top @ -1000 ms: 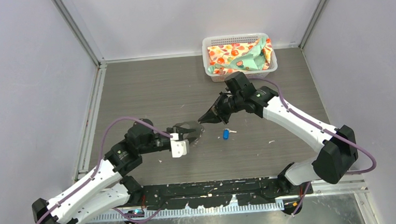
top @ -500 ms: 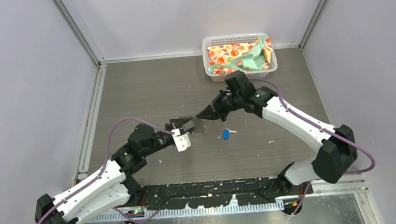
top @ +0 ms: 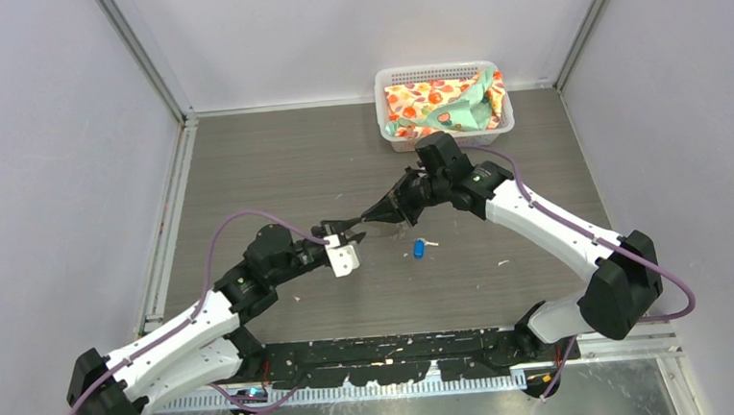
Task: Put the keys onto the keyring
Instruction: Adjust the keyring.
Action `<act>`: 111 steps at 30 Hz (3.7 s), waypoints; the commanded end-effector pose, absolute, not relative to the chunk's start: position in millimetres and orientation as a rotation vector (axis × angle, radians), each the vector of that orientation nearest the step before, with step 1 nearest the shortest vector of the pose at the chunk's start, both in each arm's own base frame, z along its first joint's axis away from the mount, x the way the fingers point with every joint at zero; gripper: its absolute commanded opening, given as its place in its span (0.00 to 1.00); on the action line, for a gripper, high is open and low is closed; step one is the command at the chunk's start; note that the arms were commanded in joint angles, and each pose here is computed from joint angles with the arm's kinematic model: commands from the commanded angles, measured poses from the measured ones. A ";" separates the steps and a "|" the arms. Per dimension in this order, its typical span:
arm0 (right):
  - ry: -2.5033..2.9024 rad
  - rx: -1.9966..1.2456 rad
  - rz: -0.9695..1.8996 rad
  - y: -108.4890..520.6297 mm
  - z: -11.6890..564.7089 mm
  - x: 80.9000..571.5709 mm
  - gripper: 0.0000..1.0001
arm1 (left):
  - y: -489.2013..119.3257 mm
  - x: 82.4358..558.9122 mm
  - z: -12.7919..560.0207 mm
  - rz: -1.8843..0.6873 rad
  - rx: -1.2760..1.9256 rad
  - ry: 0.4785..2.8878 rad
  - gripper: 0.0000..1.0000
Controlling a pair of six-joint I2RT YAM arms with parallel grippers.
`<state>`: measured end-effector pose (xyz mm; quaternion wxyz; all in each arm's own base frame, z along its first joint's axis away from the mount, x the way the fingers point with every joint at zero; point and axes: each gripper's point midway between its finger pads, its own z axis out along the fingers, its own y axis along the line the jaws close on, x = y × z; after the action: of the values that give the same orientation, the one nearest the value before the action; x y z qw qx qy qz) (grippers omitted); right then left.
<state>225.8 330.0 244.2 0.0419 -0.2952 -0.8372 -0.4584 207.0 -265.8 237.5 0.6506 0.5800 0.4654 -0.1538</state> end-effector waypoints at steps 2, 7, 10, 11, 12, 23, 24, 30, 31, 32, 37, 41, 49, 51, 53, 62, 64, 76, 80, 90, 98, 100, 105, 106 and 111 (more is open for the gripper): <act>-2.533 -0.866 -1.493 336.6 260.2 224.7 0.01 | -270.4 220.6 261.8 -0.296 1.254 1.007 0.30; -2.536 -0.864 -1.498 338.0 260.0 224.3 0.01 | -272.4 221.5 267.1 -0.315 1.224 1.009 0.25; -2.531 -0.866 -1.504 339.2 259.3 223.6 0.01 | -272.0 223.6 268.2 -0.317 1.209 1.024 0.20; -2.532 -0.865 -1.504 339.6 259.1 223.2 0.01 | -271.6 224.3 268.2 -0.315 1.205 1.028 0.20; -2.531 -0.864 -1.503 340.2 258.4 222.4 0.01 | -271.9 223.9 268.3 -0.317 1.205 1.028 0.19; -2.564 -0.774 -1.512 341.9 257.7 216.3 0.01 | -269.0 229.0 275.1 -0.336 1.129 1.075 0.01; -2.578 -0.731 -1.519 342.9 258.3 215.2 0.03 | -268.8 226.4 278.9 -0.358 1.117 1.080 0.01; -2.849 -0.290 -1.510 327.3 277.9 216.3 0.39 | -271.6 186.7 285.4 -0.627 1.157 1.131 0.00; -2.887 -0.213 -1.502 321.3 278.9 216.6 0.42 | -271.6 181.7 286.2 -0.660 1.166 1.140 0.00; -2.920 -0.115 -1.526 317.0 286.6 216.5 0.44 | -271.7 177.9 287.9 -0.686 1.171 1.147 0.00; -3.086 0.520 -1.595 292.6 311.7 207.1 0.59 | -274.5 157.8 294.7 -0.825 1.228 1.171 0.00; -3.090 1.121 -1.736 277.1 335.3 188.2 0.62 | -276.7 143.0 303.6 -0.968 1.266 1.216 0.00; -2.834 1.778 -1.926 279.7 366.5 151.0 0.52 | -285.8 123.4 322.1 -1.152 1.376 1.240 0.00; -2.781 1.848 -1.930 283.8 369.3 142.5 0.49 | -286.1 123.9 325.7 -1.155 1.387 1.233 0.00; -2.755 1.955 -1.894 288.2 368.0 139.3 0.46 | -286.4 123.5 329.0 -1.166 1.389 1.228 0.00; -2.780 2.099 -1.789 301.2 360.8 133.3 0.29 | -285.9 124.6 340.5 -1.190 1.386 1.230 0.00; -2.797 2.121 -1.766 301.4 361.3 133.4 0.28 | -285.8 124.4 342.0 -1.195 1.387 1.227 0.00; -2.726 2.194 -1.715 307.2 354.2 123.2 0.22 | -285.8 118.4 353.6 -1.254 1.410 1.204 0.00; -2.719 2.208 -1.740 309.9 356.2 122.1 0.02 | -286.7 116.9 355.4 -1.269 1.419 1.194 0.00; -2.822 2.211 -2.069 305.0 370.7 126.8 0.01 | -287.6 118.7 367.7 -1.281 1.372 1.188 0.36; -2.766 2.287 -2.384 299.6 391.1 123.8 0.01 | -272.3 128.0 359.3 -1.220 1.315 1.247 0.39; -2.747 2.301 -2.396 299.9 392.4 122.7 0.01 | -270.7 138.0 353.7 -1.178 1.297 1.259 0.37; -2.735 2.320 -2.398 299.9 395.0 122.3 0.01 | -272.1 151.6 345.0 -1.151 1.279 1.272 0.27; -2.743 2.319 -2.398 299.0 395.7 122.7 0.01 | -272.7 150.3 343.5 -1.164 1.284 1.273 0.26; -2.750 2.312 -2.417 298.3 396.0 122.9 0.01 | -278.4 145.6 354.8 -1.270 1.232 1.263 0.27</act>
<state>124.6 300.4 363.8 -0.5165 0.4572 -0.5667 -0.4507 147.4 -273.9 332.7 0.4501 0.5140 0.5417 -0.4897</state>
